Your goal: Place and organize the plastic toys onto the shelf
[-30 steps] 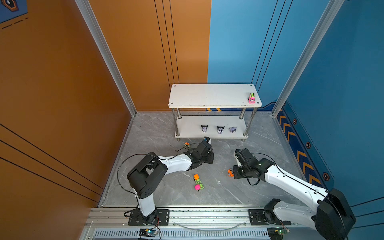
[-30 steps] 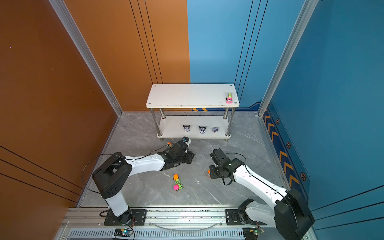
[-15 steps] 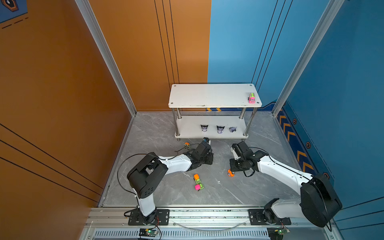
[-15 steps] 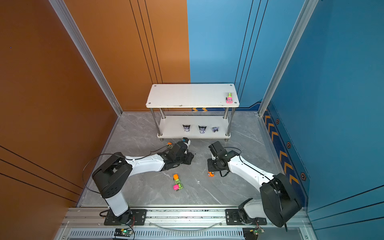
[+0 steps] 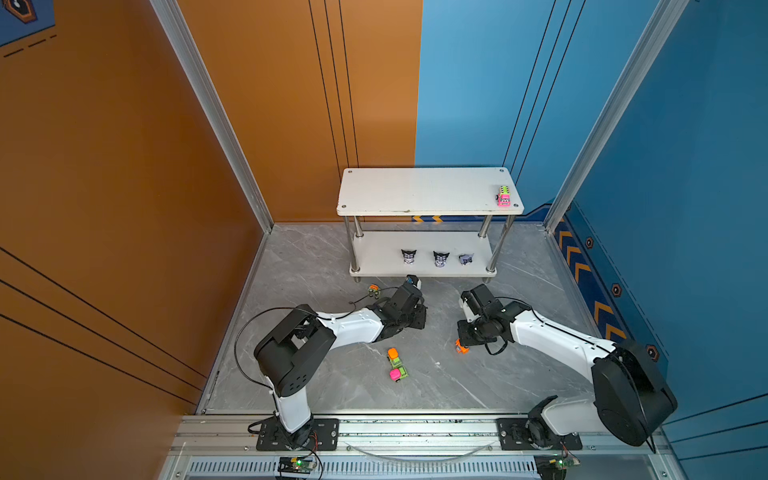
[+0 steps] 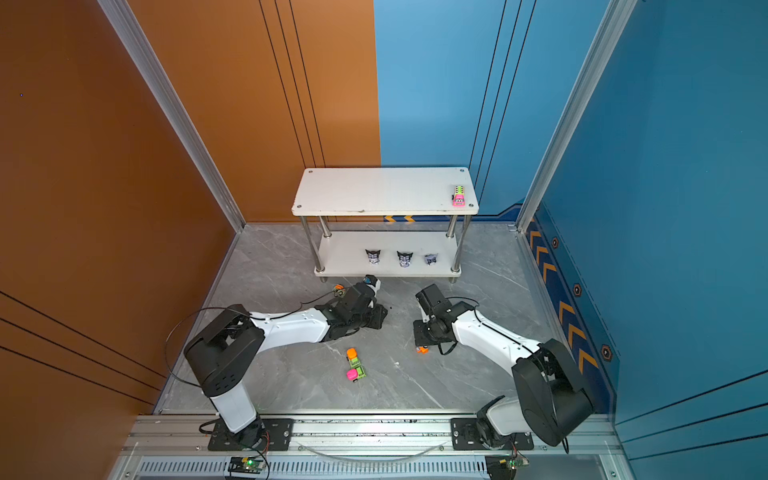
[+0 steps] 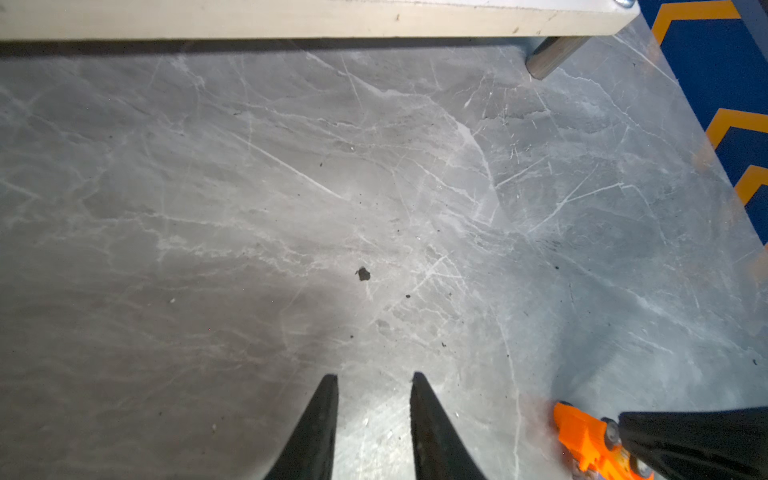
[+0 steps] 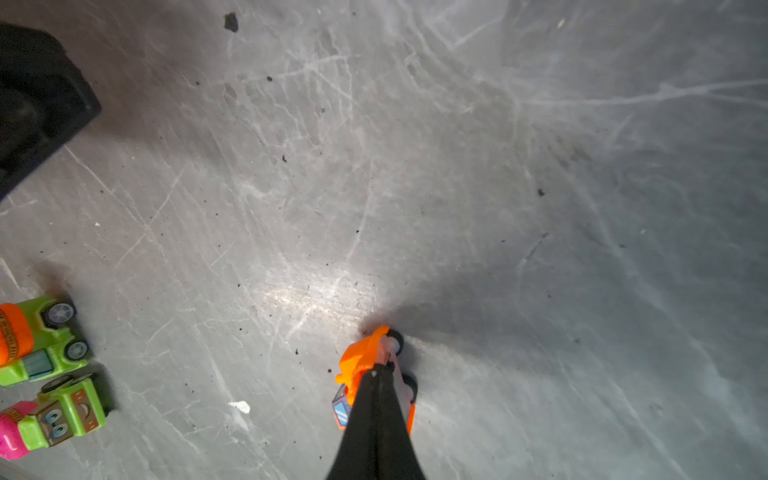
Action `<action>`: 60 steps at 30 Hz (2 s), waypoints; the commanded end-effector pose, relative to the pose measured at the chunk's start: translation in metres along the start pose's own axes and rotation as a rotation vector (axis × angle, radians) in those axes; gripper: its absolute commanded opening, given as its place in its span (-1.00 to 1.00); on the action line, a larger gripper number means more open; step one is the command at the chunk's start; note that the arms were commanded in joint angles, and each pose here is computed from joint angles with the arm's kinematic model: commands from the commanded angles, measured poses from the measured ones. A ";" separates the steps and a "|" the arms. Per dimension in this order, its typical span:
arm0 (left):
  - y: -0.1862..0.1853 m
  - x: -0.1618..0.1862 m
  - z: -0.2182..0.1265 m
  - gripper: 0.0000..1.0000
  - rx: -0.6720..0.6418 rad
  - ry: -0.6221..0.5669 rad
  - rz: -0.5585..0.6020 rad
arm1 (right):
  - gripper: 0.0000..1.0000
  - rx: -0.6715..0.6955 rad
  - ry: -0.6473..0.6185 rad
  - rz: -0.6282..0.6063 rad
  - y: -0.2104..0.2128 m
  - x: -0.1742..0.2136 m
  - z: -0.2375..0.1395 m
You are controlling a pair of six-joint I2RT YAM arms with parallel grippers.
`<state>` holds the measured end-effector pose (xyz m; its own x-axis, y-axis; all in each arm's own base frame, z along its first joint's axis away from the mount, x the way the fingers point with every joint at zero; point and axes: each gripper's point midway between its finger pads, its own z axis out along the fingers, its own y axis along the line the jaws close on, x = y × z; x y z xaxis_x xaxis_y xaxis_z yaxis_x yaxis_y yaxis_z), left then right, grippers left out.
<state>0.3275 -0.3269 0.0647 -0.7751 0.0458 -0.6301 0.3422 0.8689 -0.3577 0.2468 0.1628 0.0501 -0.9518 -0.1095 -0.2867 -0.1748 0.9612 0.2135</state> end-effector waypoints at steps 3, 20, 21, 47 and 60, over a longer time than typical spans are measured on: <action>0.006 0.002 0.000 -0.37 -0.011 0.008 -0.013 | -1.00 0.008 0.020 0.018 -0.008 0.006 0.005; 0.005 0.000 0.001 -0.36 -0.006 0.010 -0.016 | -1.00 -0.001 0.070 0.086 -0.024 0.019 0.016; 0.005 0.001 0.000 -0.37 -0.006 0.010 -0.015 | -1.00 -0.002 0.077 0.099 -0.026 0.020 0.019; 0.002 -0.002 0.008 -0.36 0.007 0.012 -0.019 | -1.00 0.062 -0.036 0.051 -0.016 0.031 -0.036; -0.001 -0.010 0.016 -0.37 0.025 0.004 -0.031 | -1.00 0.007 0.092 -0.026 0.019 0.075 0.005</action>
<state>0.3374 -0.3330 0.0538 -0.7864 0.0434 -0.6162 0.3368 0.8663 -0.3689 0.1716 0.1785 0.0347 -0.9585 -0.1892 -0.2131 -0.2334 0.9502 0.2064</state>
